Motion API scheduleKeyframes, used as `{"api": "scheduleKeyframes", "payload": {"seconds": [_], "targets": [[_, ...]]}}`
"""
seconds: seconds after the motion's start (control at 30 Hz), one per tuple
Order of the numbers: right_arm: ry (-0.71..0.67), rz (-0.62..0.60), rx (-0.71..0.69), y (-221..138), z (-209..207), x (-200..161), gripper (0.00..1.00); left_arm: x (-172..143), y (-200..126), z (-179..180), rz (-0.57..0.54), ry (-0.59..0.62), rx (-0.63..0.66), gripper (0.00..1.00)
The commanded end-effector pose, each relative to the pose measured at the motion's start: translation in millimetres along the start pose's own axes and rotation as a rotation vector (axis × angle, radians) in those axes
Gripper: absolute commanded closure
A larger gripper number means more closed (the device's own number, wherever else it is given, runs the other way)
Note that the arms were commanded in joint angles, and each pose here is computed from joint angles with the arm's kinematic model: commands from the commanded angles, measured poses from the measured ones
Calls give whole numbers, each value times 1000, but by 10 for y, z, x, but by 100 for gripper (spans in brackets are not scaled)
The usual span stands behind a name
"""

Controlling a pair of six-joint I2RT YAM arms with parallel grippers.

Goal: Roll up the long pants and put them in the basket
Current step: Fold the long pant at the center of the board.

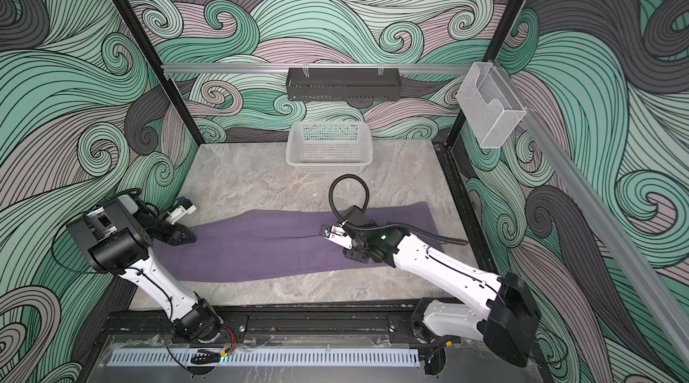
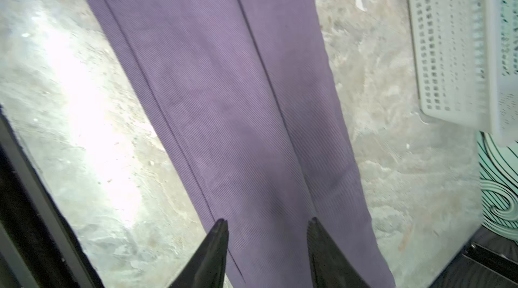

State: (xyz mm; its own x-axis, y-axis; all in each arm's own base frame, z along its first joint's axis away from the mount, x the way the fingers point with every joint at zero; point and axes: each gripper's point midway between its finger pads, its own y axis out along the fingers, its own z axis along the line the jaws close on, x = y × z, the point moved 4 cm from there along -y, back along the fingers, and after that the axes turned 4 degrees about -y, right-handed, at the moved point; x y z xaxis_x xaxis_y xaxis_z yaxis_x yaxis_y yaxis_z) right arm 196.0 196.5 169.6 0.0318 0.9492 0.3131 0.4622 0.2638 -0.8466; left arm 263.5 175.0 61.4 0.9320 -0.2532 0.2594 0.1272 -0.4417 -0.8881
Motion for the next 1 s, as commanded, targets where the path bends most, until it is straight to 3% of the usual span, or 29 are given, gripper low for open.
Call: {"api": "scheduleKeyframes", "payload": {"seconds": [0.0, 0.3, 0.5, 0.67, 0.77, 0.97], "targets": [[-32, 37, 43, 34, 129, -124, 50, 49, 77, 134, -28, 5, 35, 68], [-5, 115, 269, 423, 613, -155, 52, -12, 182, 110, 8, 2, 30, 69], [-1, 145, 216, 649, 631, -203, 53, -46, 173, 116, 34, -4, 33, 69], [-11, 165, 165, 759, 592, -235, 59, -101, 249, 137, 55, -10, 31, 69], [-6, 190, 153, 805, 568, -234, 68, -107, 271, 129, 61, -23, 8, 69], [-11, 204, 176, 892, 599, -215, 70, -123, 297, 160, 68, -24, 17, 69]]}}
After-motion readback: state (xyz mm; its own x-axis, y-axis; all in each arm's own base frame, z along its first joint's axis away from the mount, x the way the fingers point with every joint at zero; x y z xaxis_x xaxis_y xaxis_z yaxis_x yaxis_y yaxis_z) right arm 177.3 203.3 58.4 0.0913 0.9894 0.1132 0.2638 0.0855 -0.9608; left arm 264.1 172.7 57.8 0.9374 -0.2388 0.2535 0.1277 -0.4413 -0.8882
